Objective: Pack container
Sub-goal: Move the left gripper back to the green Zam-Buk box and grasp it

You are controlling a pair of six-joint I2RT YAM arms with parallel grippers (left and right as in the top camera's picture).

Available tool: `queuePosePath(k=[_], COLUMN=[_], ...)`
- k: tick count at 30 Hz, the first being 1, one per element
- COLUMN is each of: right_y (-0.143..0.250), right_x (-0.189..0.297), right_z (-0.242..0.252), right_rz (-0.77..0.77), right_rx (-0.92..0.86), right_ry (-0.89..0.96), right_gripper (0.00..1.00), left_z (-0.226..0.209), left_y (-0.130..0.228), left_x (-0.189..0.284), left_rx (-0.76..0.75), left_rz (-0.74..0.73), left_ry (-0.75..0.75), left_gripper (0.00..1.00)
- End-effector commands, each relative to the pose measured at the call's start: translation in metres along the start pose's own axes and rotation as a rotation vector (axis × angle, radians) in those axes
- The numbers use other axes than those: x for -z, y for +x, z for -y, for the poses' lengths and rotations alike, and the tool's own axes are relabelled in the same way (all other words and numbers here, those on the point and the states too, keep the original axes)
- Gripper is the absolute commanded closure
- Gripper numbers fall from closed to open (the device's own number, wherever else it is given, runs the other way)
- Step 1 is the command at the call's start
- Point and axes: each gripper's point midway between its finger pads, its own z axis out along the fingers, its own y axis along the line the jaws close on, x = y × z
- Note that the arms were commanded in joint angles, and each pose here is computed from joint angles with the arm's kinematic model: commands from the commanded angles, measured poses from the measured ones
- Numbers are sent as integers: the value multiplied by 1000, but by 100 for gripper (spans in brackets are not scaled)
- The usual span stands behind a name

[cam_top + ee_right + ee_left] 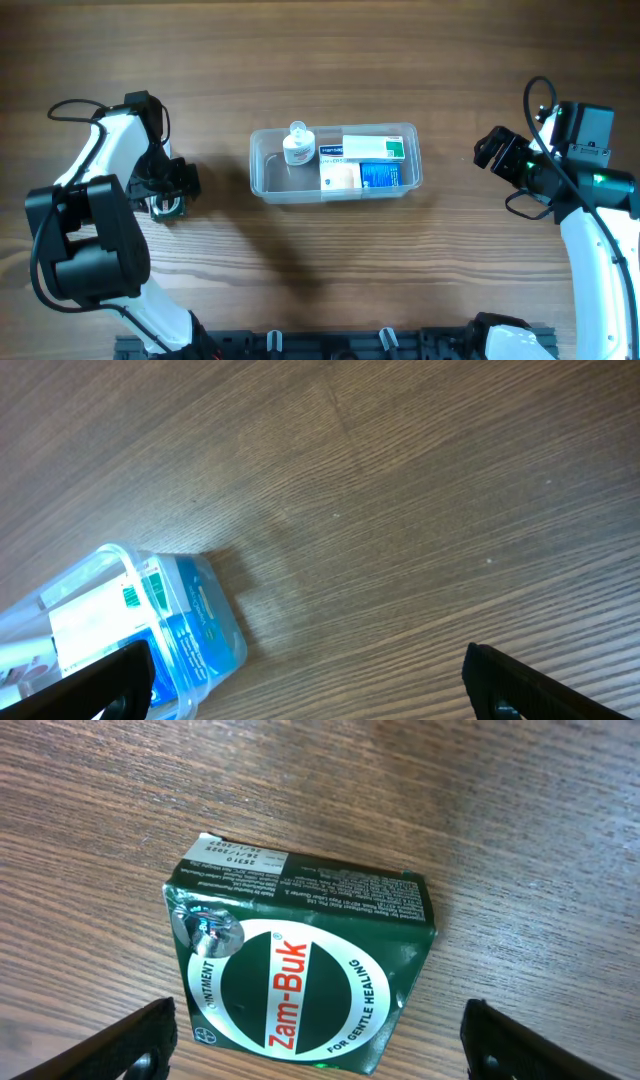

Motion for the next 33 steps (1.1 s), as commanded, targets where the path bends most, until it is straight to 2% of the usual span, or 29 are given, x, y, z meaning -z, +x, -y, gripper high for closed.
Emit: queuePosePath(k=[1, 7, 13, 16, 22, 27, 33], right_y=[-3, -3, -3, -3, -3, -3, -3], right_x=[2, 2, 2, 2, 2, 2, 2], right_z=[-2, -2, -2, -2, -2, -2, -2], right_rz=[8, 8, 8, 8, 8, 8, 8], right_rx=[11, 11, 11, 11, 11, 11, 11], right_ry=[-14, -14, -14, -14, -14, -14, -14], right_gripper=[0, 0, 0, 0, 0, 0, 0], left_z=[-2, -12, -26, -30, -18, -18, -17], left_y=[-4, -8, -7, -7, -13, -13, -11], left_x=[0, -7, -9, -9, -9, -9, -17], left_rx=[28, 65, 142, 159, 89, 90, 87], left_rz=[29, 39, 29, 26, 44, 46, 17], left_ry=[-10, -52, -43, -37, 31, 32, 29], left_gripper=[6, 3, 9, 5, 6, 11, 13])
